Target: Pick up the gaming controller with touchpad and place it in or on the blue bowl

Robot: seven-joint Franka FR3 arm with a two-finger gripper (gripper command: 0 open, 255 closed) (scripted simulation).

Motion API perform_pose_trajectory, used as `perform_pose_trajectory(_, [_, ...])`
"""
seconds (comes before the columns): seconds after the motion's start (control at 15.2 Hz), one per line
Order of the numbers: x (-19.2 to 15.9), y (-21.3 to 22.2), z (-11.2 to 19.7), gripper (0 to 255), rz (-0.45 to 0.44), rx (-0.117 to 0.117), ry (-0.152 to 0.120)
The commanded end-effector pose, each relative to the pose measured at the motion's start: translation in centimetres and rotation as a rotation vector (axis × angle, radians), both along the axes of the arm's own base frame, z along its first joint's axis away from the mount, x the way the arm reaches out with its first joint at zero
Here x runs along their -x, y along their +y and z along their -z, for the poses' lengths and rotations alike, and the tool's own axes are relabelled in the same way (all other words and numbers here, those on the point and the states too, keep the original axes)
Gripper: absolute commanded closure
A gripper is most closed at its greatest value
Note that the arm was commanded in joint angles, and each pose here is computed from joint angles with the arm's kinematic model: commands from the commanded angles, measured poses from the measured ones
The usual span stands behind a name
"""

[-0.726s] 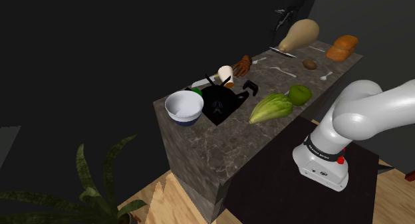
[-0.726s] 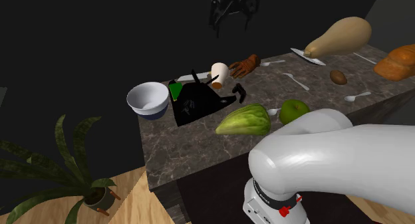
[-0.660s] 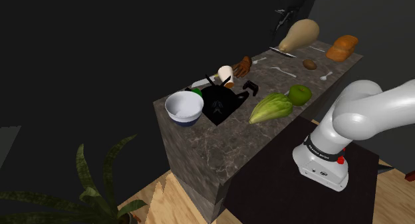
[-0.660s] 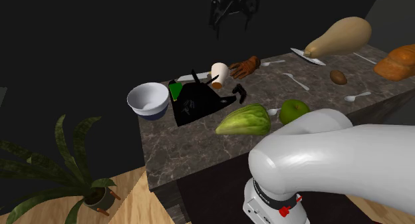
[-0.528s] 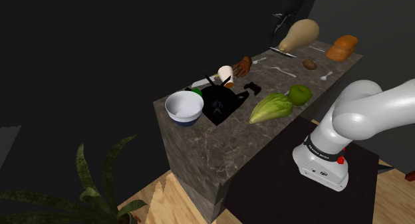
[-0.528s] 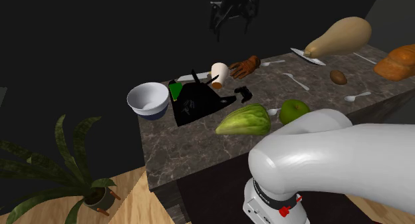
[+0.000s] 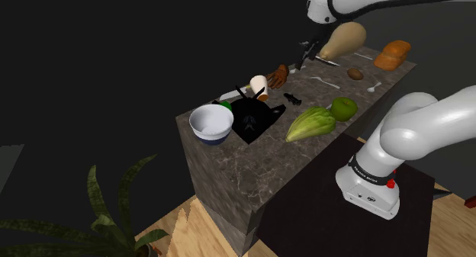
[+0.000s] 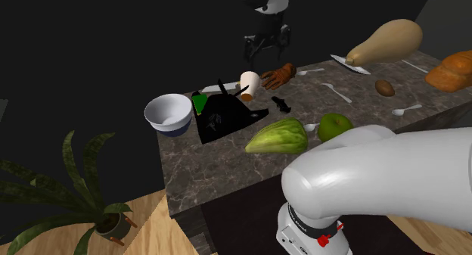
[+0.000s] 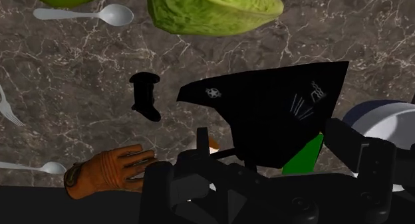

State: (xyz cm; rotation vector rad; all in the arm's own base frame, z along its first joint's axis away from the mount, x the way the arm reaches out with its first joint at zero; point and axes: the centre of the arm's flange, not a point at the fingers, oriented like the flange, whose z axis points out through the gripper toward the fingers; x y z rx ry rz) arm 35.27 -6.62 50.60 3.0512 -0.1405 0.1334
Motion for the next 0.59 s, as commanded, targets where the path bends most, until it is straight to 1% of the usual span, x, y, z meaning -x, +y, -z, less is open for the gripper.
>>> perform_pose_trajectory(0.0, [-0.9,-1.4,2.3,0,0.007,0.008,0.004])
perform_pose_trajectory(0.53, [-4.0,-5.7,11.4,0,0.034,0.036,0.029])
